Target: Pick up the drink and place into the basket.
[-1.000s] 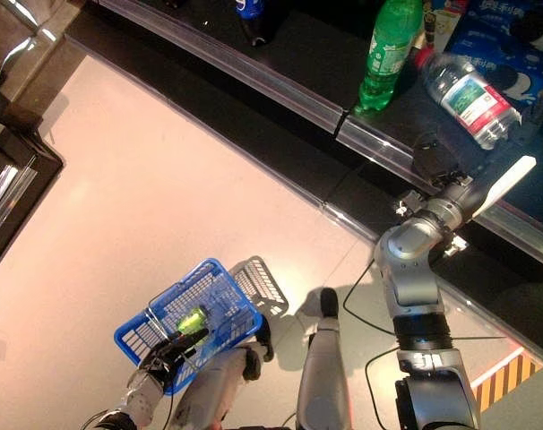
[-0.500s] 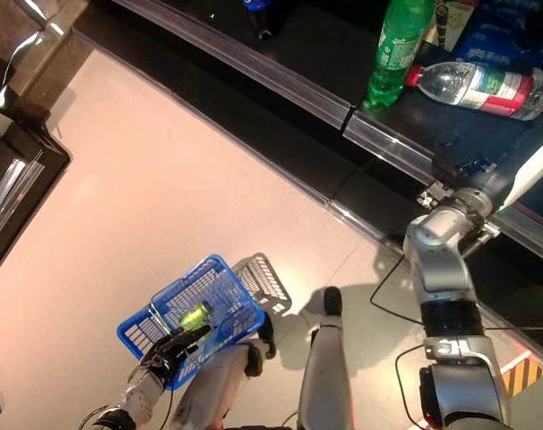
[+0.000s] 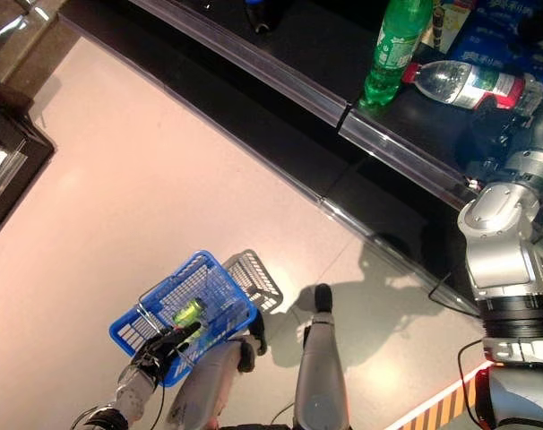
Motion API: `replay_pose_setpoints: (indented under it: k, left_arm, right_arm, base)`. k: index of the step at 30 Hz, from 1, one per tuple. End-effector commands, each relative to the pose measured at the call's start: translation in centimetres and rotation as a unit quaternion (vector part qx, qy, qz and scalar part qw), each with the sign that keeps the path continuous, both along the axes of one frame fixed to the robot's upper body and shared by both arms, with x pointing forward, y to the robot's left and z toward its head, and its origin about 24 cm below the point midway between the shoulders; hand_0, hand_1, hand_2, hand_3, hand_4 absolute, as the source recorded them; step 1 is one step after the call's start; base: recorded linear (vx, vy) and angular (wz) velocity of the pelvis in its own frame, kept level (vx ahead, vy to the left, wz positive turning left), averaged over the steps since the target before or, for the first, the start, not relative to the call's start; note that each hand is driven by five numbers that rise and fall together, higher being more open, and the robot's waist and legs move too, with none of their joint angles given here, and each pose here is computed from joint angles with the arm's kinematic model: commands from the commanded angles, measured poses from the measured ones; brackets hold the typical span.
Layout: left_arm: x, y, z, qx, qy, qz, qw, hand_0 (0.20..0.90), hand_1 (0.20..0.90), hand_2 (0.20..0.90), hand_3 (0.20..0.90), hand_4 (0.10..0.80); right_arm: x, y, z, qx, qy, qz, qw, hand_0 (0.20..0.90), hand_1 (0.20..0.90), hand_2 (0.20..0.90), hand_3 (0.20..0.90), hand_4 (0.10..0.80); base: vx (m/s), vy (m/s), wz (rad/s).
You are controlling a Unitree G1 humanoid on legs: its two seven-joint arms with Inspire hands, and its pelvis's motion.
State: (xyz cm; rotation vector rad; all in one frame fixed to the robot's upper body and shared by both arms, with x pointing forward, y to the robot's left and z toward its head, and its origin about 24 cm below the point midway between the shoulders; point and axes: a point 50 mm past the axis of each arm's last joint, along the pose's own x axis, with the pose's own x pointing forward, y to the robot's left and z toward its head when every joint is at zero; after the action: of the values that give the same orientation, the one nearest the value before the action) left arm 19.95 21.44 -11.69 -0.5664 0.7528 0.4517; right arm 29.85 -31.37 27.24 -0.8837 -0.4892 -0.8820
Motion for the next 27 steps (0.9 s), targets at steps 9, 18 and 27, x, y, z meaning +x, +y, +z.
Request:
replay_pose_setpoints:
  k: [9,18,27]
  left_arm:
    - [-5.2,2.5,-1.4,0.022,0.049,-0.018,0.998,0.300,0.300,0.300,0.200,0.100]
    - [-4.0,4.0,-0.6,0.036,0.048,-0.026,0.998,0.300,0.300,0.300,0.200,0.100]
    - [-2.7,4.4,0.2,0.048,0.036,-0.034,0.998,0.300,0.300,0.300,0.200,0.100]
  right_arm:
    - [-0.3,0.4,3.3,-0.130,0.081,-0.003,0.988,0.900,0.900,0.900,0.900,0.800]
    - [2.1,-1.0,3.0,-0.125,0.227,0.002,0.966,0.900,0.900,0.900,0.900,0.800]
    - [2.4,-2.4,4.7,-0.121,0.217,-0.045,0.967,0.900,0.900,0.900,0.900,0.800]
  base:
    - [-0.003,-0.090,0.00]
    - [-0.010,-0.066,0.06]
    - [-0.021,-0.059,0.00]
